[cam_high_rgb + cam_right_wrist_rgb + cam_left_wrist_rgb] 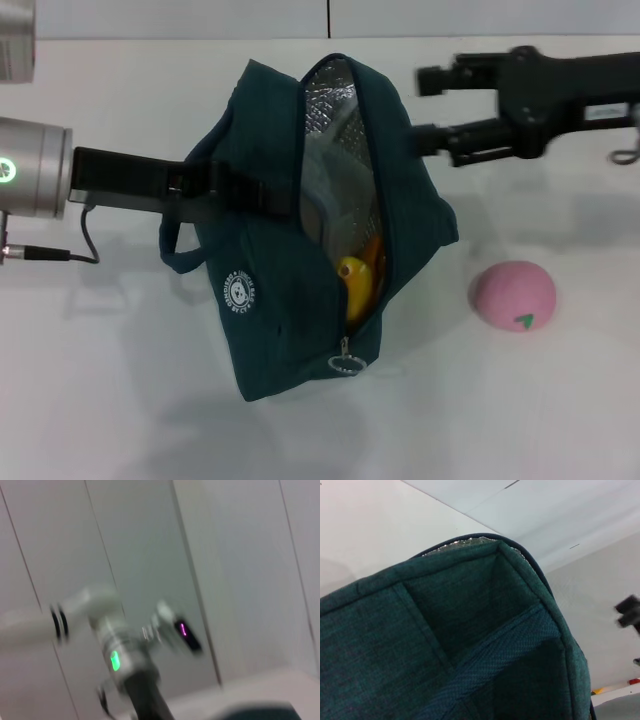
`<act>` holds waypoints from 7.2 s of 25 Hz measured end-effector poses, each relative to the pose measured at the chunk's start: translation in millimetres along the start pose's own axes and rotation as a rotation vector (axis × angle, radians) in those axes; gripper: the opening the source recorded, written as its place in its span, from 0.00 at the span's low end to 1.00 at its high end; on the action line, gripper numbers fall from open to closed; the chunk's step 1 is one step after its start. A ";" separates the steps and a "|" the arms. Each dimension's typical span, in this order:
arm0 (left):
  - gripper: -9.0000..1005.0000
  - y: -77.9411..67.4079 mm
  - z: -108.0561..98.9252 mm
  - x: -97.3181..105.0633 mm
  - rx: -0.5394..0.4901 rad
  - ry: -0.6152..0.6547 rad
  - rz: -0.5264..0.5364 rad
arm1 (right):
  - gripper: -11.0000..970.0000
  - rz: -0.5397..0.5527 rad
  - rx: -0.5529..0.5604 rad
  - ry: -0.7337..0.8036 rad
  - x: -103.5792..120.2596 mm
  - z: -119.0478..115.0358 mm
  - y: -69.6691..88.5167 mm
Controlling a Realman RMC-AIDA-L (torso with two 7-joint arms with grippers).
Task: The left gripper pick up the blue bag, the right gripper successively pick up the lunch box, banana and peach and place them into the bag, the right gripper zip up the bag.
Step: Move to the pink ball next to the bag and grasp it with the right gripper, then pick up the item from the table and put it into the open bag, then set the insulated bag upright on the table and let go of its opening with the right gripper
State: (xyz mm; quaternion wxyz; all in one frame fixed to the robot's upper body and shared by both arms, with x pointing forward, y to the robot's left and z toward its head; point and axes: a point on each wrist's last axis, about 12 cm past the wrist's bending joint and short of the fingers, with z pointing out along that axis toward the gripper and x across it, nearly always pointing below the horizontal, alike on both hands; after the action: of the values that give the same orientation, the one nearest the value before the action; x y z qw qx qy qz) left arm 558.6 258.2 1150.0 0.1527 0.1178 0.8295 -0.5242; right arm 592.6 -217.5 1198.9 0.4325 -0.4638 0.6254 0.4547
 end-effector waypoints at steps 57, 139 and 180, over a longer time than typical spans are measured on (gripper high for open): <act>0.05 -0.4 3.5 1.7 0.009 0.004 0.010 | 0.30 0.097 0.169 1.014 18.2 36.4 -10.9; 0.05 6.6 -2.1 13.6 0.087 -0.058 0.014 | 0.89 -0.056 0.268 0.249 -40.3 12.1 -7.7; 0.05 9.3 -1.8 16.8 0.087 -0.068 0.017 | 0.64 0.092 0.302 0.441 -2.4 48.9 -11.3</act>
State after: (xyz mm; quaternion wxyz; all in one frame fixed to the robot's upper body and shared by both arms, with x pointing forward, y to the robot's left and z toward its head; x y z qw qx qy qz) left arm 546.2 264.3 1136.6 0.1800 0.1134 0.7992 -0.5621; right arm 609.9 -171.4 1189.0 0.3292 -0.4530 0.7855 0.2635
